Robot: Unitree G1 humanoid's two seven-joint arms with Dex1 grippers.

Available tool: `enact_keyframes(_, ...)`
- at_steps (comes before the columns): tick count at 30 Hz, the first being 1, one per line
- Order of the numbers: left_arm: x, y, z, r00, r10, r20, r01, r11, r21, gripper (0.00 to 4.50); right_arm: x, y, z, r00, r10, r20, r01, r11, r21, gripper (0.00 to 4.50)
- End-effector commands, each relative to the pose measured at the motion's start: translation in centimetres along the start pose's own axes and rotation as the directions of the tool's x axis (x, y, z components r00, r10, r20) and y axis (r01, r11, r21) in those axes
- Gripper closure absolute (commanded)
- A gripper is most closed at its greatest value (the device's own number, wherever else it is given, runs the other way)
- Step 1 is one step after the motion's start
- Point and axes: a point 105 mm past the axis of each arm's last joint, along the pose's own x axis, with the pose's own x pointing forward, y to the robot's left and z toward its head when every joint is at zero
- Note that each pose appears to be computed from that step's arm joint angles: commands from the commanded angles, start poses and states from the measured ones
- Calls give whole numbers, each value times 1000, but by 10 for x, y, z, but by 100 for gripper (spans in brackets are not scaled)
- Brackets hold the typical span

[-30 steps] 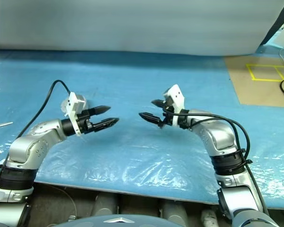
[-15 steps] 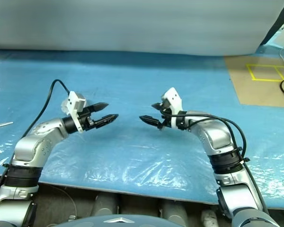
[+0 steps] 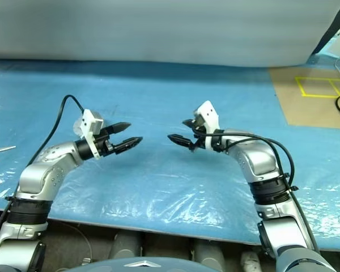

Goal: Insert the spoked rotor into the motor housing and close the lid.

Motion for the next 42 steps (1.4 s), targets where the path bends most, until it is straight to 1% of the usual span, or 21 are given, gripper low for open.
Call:
enact_keyframes(1, 0, -1, 13, 997, 27, 69, -28, 1000, 12, 0, -1, -1, 7, 999, -17, 32, 18, 999, -39, 4)
enact_keyframes(3, 0, -3, 12, 997, 37, 73, -38, 999, 12, 0, 1, -4, 9, 998, -46, 48, 48, 997, -55, 4)
enact_keyframes(5, -4, 1, 9, 995, 73, 65, -74, 997, 20, 0, 2, -10, 7, 994, -104, 45, 108, 987, -120, 4)
enact_keyframes(8, -8, 17, 7, 976, 203, 82, -206, 978, 32, 0, 3, -21, 7, 973, -219, 74, 229, 958, -173, 4)
enact_keyframes(10, -8, 21, 9, 955, 275, 113, -280, 960, 33, 0, 1, -27, 5, 950, -298, 91, 310, 932, -185, 4)
enact_keyframes(12, -7, 22, 6, 934, 338, 119, -342, 939, 17, 0, 0, -30, -3, 930, -358, 78, 366, 905, -217, 4)
enact_keyframes(14, -4, 18, 4, 922, 367, 126, -368, 930, -17, 0, 0, -35, -13, 896, -442, 49, 437, 854, -281, 4)
enact_keyframes(15, -3, 17, 5, 912, 384, 146, -387, 922, -9, 0, -2, -39, -16, 871, -489, 51, 481, 824, -300, 4)
enact_keyframes(18, -3, 14, 9, 864, 463, 200, -472, 881, 0, 0, -14, -50, -17, 771, -629, 100, 630, 729, -267, 4)
enact_keyframes(20, -9, 18, 9, 815, 533, 230, -547, 837, -4, 0, -25, -59, -18, 700, -705, 117, 709, 665, -236, 4)
enact_keyframes(21, -15, 22, 9, 781, 577, 239, -590, 807, -20, 0, -29, -62, -19, 676, -728, 118, 731, 642, -229, 4)
enact_keyframes(23, -23, 26, 7, 740, 624, 250, -636, 770, -40, 0, -35, -65, -21, 645, -755, 121, 759, 612, -222, 4)
enact_keyframes(26, -33, 19, 4, 722, 642, 258, -648, 758, -74, 0, -45, -68, -25, 598, -793, 115, 797, 571, -198, 4)
enact_keyframes(29, -37, 13, 0, 735, 632, 247, -637, 768, -72, 0, -38, -62, -28, 624, -773, 111, 775, 595, -215, 4)
enact_keyframes(32, -37, 12, 0, 733, 634, 248, -639, 766, -69, 0, -31, -61, -24, 640, -760, 116, 764, 613, -202, 4)
enact_keyframes(36, -38, 15, 2, 720, 647, 250, -658, 751, -49, 0, -21, -62, -17, 659, -741, 129, 749, 628, -212, 4)
enact_keyframes(42, -43, 20, 1, 709, 662, 243, -673, 738, -46, 0, -11, -61, -15, 683, -718, 130, 727, 654, -207, 4)
